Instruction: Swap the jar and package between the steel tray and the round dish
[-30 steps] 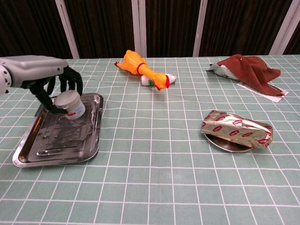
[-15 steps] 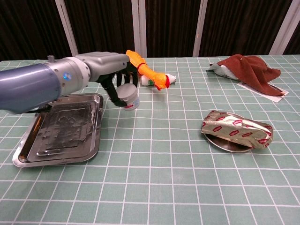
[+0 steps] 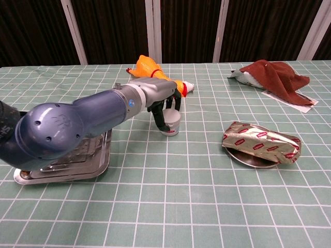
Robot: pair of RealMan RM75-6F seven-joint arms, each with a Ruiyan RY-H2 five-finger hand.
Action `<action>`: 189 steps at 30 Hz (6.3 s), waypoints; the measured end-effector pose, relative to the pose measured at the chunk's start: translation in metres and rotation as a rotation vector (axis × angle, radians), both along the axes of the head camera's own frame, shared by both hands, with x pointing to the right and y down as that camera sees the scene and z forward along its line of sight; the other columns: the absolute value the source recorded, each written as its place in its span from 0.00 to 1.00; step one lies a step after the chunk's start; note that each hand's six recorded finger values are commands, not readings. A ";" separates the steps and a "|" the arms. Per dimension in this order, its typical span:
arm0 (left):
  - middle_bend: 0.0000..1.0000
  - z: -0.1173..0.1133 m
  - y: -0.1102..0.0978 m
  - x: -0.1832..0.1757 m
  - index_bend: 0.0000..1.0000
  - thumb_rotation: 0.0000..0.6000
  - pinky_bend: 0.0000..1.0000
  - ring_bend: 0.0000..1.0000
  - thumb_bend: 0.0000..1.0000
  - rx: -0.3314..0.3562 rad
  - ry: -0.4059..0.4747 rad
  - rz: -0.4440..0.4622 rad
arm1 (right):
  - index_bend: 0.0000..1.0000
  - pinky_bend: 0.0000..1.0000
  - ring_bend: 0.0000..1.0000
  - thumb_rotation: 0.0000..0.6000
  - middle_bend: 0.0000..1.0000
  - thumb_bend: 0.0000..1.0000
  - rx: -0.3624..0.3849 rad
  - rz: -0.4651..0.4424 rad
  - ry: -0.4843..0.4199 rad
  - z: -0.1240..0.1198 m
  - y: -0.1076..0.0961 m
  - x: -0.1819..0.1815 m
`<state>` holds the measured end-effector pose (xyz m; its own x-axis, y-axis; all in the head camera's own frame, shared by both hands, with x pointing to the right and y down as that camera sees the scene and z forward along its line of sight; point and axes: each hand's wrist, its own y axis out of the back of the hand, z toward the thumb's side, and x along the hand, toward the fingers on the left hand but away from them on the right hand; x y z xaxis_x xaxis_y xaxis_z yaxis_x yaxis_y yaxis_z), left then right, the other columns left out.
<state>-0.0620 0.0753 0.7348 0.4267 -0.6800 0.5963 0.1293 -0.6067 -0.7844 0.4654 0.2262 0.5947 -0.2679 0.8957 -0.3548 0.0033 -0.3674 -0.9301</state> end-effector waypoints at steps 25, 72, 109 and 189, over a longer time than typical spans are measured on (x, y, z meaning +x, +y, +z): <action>0.15 -0.103 -0.045 -0.069 0.22 1.00 0.23 0.05 0.17 0.045 0.148 -0.125 | 0.11 0.00 0.06 1.00 0.07 0.09 -0.151 -0.101 -0.252 0.023 -0.001 -0.071; 0.16 -0.133 -0.037 -0.213 0.21 1.00 0.26 0.09 0.11 0.122 0.136 -0.222 | 0.33 0.01 0.42 1.00 0.39 0.09 -0.332 -0.152 -0.284 0.096 -0.066 -0.227; 0.11 -0.177 0.007 -0.334 0.22 1.00 0.11 0.01 0.11 0.293 -0.221 -0.261 | 0.67 0.24 0.70 1.00 0.66 0.48 -0.248 -0.298 -0.558 0.075 -0.062 -0.297; 0.09 -0.094 0.083 -0.105 0.23 1.00 0.14 0.01 0.00 -0.146 0.140 0.066 | 0.12 0.00 0.09 1.00 0.11 0.16 -0.165 -0.245 -0.115 0.047 -0.090 -0.193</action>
